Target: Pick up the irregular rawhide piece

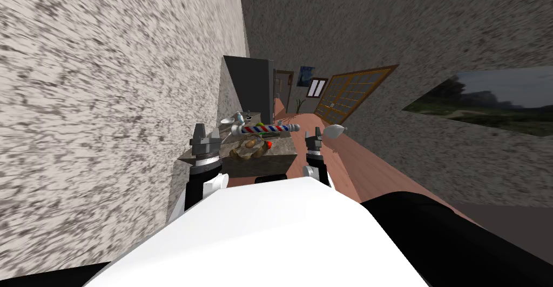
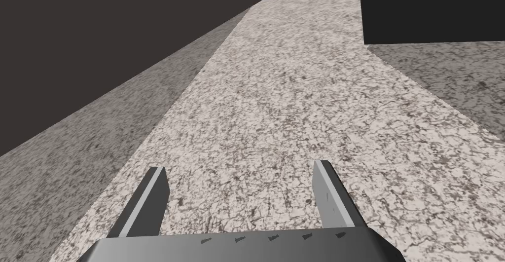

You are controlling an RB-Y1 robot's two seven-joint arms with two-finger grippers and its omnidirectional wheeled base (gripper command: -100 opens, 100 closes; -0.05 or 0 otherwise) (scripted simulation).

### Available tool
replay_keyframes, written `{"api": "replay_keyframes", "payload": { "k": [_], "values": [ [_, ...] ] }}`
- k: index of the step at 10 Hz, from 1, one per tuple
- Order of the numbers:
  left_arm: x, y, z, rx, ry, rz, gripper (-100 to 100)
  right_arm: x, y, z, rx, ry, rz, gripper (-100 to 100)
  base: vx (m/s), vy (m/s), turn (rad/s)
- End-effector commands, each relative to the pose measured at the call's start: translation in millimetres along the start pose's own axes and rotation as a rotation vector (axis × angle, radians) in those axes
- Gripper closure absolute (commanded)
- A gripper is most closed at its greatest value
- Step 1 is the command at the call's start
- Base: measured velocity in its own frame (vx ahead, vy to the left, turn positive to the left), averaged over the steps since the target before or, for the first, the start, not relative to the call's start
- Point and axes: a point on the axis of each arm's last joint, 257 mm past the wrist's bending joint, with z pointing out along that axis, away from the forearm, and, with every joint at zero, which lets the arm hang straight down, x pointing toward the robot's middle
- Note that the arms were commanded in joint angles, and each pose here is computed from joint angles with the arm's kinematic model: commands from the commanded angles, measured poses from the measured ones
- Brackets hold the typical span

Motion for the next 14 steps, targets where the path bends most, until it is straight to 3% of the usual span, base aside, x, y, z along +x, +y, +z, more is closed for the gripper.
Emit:
{"api": "replay_keyframes", "payload": {
  "k": [1,4,7,8,10,11,12,13,14],
  "values": [
    [0.0,0.0,0.0,0.0,0.0,0.0,0,10.9,-12.5,-7.2,0.035,0.043,-0.013,-100,0.023,-0.047,0.105],
    [0.0,0.0,0.0,0.0,0.0,0.0,0,35.6,-43.9,-28.8,0.121,0.127,-0.029,-100,0.009,-0.086,0.143],
    [0.0,0.0,0.0,0.0,0.0,0.0,0,67.3,-90.2,-71.1,0.25,0.244,-0.048,-100,-0.059,-0.082,0.226],
    [0.0,0.0,0.0,0.0,0.0,0.0,0,71.0,-90.3,-72.1,0.251,0.248,-0.04,-100,-0.032,-0.083,0.091],
    [0.0,0.0,0.0,0.0,0.0,0.0,0,89.9,-125.9,-114.9,0.357,0.345,-0.064,-100,-0.057,-0.08,0.218],
    [0.0,0.0,0.0,0.0,0.0,0.0,0,97.7,-125.7,-117.7,0.36,0.354,-0.047,-100,-0.041,-0.06,0.156],
    [0.0,0.1,0.0,0.0,0.0,0.0,0,108.3,-143.4,-145.2,0.418,0.412,-0.056,-100,-0.037,-0.05,0.138],
    [0.0,0.0,0.0,0.0,0.0,0.0,0,110.7,-143.2,-146.2,0.419,0.415,-0.051,-100,-0.031,-0.041,0.119],
    [0.0,0.0,0.0,0.0,0.0,0.0,0,117.4,-160.5,-176.5,0.48,0.475,-0.067,-100,-0.049,-0.065,0.187]
  ]
}}
